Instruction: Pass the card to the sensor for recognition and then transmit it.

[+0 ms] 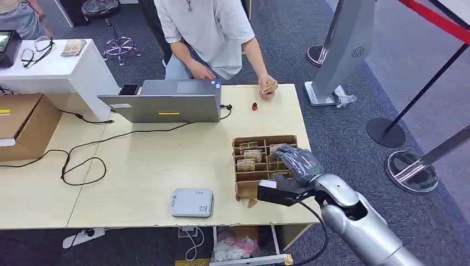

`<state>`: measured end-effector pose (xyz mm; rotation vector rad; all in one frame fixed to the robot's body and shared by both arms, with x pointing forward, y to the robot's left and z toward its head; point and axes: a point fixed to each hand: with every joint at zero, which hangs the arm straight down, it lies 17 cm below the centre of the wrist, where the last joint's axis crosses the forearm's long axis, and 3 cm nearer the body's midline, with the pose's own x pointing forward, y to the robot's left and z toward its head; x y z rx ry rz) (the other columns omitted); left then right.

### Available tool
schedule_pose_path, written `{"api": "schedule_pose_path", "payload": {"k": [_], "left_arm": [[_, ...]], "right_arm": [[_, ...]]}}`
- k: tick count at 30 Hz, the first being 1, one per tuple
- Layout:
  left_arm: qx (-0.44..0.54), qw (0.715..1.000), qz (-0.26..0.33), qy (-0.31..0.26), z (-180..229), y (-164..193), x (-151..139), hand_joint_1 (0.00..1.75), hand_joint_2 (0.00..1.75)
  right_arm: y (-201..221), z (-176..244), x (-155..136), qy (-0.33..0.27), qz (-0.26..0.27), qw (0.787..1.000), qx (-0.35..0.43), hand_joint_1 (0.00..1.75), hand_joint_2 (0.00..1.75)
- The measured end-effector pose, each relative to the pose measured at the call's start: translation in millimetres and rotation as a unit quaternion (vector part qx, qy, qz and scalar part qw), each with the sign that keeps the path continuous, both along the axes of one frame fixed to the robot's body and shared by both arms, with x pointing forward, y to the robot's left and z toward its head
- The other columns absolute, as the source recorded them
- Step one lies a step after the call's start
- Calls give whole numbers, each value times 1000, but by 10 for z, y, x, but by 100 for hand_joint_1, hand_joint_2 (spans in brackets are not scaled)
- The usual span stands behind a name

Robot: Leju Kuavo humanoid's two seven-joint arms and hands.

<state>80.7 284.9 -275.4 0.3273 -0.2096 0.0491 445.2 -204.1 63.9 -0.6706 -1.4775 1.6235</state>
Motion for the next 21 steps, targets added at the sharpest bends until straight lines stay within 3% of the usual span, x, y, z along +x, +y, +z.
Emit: {"api": "schedule_pose_path", "payload": {"k": [21], "left_arm": [[-4, 1000, -14, -4, 0, -25, 24, 0, 0]], "right_arm": [[-95, 21, 123, -2, -20, 1000, -7, 89, 175]]}}
